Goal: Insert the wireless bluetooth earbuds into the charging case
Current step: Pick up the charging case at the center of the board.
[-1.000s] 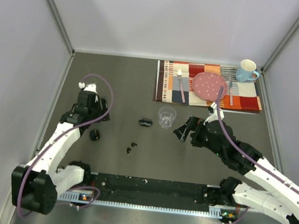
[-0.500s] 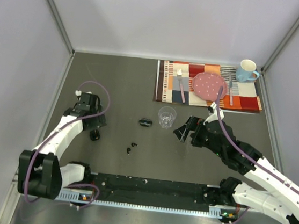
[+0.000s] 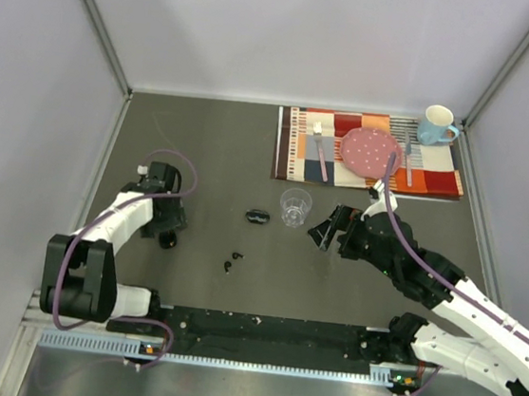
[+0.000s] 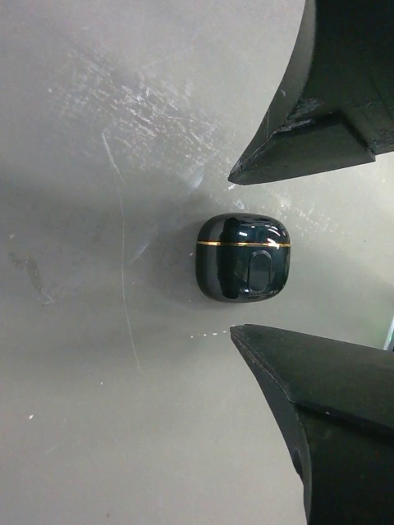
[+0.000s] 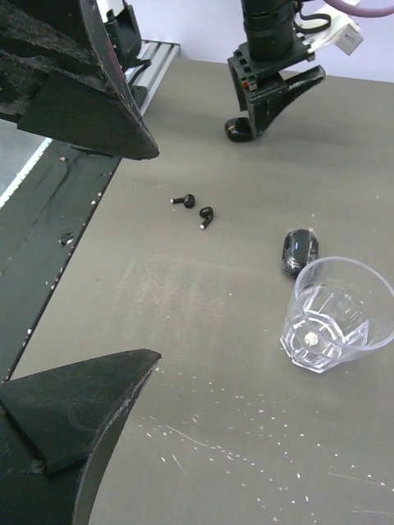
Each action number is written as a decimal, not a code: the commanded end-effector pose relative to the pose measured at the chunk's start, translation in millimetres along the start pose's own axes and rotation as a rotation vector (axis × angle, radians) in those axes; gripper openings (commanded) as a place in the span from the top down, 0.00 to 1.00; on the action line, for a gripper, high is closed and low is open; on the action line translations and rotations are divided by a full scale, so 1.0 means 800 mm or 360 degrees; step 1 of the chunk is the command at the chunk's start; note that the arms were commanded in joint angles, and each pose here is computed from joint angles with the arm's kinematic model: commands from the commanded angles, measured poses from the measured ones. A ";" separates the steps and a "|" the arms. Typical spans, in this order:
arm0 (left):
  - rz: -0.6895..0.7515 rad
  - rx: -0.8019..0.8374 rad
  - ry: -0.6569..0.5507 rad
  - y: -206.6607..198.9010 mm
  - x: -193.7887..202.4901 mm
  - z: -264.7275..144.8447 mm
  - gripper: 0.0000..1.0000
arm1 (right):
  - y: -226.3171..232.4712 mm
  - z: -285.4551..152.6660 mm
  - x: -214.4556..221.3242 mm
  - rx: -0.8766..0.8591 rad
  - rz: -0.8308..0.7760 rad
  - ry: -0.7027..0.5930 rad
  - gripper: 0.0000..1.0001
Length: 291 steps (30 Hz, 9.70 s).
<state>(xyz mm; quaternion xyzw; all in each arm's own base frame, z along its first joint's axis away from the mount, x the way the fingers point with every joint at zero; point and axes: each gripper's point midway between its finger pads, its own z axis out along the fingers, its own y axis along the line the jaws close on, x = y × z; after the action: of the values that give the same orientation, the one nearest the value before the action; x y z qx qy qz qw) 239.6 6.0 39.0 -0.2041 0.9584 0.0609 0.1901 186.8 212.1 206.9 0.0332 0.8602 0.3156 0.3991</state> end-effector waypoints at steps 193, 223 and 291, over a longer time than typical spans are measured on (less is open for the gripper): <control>0.0385 0.1894 -0.1953 -0.176 -0.053 -0.402 0.10 | 0.204 -0.045 -0.016 -0.1306 -0.0401 0.0081 1.00; 0.1048 0.3022 -0.0785 -0.259 0.088 -0.475 0.07 | 0.150 -0.065 -0.028 -0.1377 -0.0640 0.0155 1.00; 0.0853 0.2845 -0.0900 -0.304 0.080 -0.441 1.00 | 0.156 -0.048 -0.022 -0.1362 -0.0393 0.0256 0.45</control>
<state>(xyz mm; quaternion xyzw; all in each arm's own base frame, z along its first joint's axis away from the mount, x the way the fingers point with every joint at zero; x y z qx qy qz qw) 160.6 -310.8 322.2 0.2688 0.5959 -0.6136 0.4429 145.3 284.9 298.1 -0.2642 0.6911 0.5879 0.3269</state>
